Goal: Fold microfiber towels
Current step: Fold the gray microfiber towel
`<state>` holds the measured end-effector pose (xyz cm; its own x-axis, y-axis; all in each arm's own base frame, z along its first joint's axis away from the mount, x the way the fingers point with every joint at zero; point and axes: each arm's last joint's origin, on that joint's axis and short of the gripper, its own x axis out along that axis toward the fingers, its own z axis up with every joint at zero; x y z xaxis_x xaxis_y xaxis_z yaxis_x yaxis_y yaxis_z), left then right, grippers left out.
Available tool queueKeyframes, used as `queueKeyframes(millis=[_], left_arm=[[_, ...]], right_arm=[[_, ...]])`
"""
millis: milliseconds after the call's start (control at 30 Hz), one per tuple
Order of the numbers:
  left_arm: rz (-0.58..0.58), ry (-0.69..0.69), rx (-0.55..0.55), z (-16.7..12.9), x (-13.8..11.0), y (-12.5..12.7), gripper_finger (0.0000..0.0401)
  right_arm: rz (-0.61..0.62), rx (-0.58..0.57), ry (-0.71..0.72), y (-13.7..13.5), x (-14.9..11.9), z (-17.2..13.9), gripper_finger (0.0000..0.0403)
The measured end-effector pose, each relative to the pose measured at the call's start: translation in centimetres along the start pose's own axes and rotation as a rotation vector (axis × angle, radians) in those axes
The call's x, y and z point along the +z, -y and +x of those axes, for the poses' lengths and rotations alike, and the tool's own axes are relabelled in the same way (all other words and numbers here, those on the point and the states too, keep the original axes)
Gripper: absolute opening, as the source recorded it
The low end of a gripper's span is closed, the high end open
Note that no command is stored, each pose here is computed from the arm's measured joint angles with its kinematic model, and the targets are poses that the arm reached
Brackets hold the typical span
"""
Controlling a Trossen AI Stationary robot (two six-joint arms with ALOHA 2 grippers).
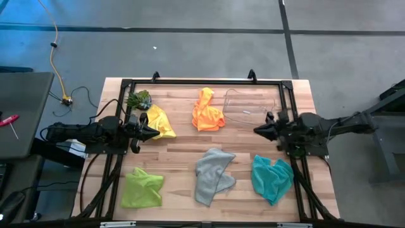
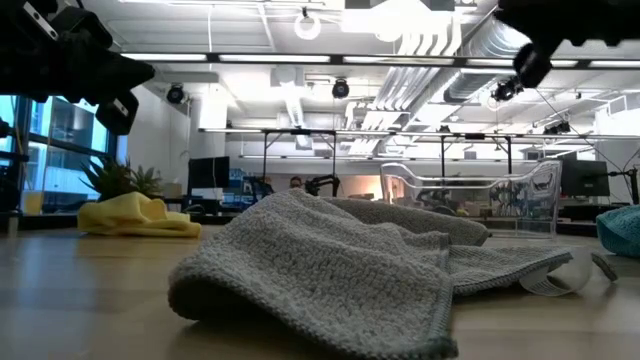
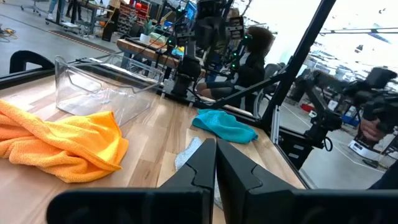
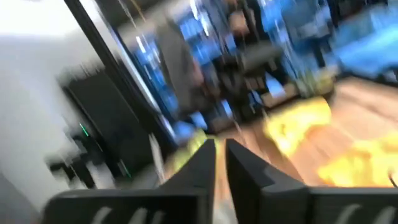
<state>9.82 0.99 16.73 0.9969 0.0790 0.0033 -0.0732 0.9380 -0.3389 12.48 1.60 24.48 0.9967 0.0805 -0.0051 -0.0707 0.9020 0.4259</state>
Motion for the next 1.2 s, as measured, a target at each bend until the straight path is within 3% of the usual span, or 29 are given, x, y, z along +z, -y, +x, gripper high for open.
queueKeyframes(millis=[167, 333, 467, 600, 800, 1000, 1200], left_arm=[[0.0, 0.0, 0.0, 0.0, 0.0, 0.0, 0.0003], [0.0, 0.0, 0.0, 0.0, 0.0, 0.0, 0.0003], [0.0, 0.0, 0.0, 0.0, 0.0, 0.0, 0.0003], [0.003, 0.02, 0.009, 0.0, 0.2, 0.0, 0.0003], [-0.01, 0.078, -0.007, 0.0, 0.7, 0.2, 0.0003], [-0.066, 0.196, -0.057, -0.2, 1.9, 0.6, 0.0003], [-0.079, 0.269, -0.038, -0.3, 2.4, 0.7, 0.0003]], right_arm=[[0.018, -0.175, -0.307, -0.9, 1.5, 3.8, 0.0131], [0.146, -0.322, -0.525, -1.2, 1.7, 6.9, 0.0216], [0.332, -0.389, -0.641, -0.7, 0.1, 8.7, 0.026], [0.515, -0.423, -0.724, 0.0, -2.9, 9.6, 0.0272], [0.785, -0.482, -0.676, 1.5, -7.4, 9.6, 0.0269], [0.924, -0.627, -0.562, 2.6, -9.6, 8.8, 0.0268], [1.041, -0.664, -0.552, 3.0, -10.9, 9.5, 0.0267]])
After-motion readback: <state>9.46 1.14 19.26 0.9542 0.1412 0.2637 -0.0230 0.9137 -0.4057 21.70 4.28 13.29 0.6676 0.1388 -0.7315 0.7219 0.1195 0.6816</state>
